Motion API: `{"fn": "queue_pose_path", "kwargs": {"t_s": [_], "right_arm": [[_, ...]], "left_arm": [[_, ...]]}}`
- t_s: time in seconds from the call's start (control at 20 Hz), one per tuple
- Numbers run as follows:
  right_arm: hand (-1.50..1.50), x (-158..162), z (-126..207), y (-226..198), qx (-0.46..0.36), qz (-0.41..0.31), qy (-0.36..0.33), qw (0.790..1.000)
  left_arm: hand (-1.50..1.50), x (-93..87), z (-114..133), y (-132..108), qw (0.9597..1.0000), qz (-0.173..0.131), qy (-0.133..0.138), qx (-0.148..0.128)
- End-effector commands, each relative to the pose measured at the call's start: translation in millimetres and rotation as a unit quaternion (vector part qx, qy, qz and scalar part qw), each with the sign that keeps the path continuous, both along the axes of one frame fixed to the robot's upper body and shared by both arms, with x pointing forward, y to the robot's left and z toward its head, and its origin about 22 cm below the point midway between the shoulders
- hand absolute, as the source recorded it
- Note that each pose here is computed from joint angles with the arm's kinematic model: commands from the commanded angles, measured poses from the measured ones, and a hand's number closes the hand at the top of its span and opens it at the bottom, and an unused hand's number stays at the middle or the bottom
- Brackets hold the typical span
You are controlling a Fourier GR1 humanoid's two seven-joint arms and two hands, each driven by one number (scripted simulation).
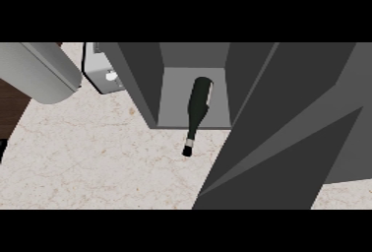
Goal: Pick up the wine, place it into the cabinet and close the cabinet
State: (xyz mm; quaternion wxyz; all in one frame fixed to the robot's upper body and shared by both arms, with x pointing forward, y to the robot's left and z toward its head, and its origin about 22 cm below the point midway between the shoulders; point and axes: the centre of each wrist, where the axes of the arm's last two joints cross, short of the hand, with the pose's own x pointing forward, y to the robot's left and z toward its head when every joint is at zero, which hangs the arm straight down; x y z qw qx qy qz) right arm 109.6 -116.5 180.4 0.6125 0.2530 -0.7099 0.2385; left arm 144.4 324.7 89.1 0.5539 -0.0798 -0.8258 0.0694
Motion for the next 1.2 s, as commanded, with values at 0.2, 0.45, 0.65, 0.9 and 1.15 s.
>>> {"fn": "queue_pose_path", "kwargs": {"t_s": [0.2, 0.45, 0.65, 0.9, 1.15], "right_arm": [[1.5, -10, 10, 52, 0.011, 0.025, -0.063, 0.998], [1.5, 3, 19, 65, -0.002, 0.023, -0.07, 0.997], [1.5, 22, 26, 72, 0.008, 0.02, -0.052, 0.998], [1.5, 48, 49, 85, 0.011, 0.024, -0.06, 0.998], [1.5, 92, 76, 120, 0.006, -0.002, -0.075, 0.997]], "left_arm": [[-1.5, 8.6, 8, 2, 0.9998, -0.014, -0.004, -0.015], [-1.5, 11.3, -8, -1, 0.9996, -0.015, -0.002, -0.023], [-1.5, 13.9, 5, -3, 0.999, -0.03, 0.004, -0.033], [-1.5, 27.2, 9, -2, 0.9989, -0.034, 0.002, -0.032], [-1.5, 24.6, 8, -12, 0.999, -0.024, 0.013, -0.035]]}}
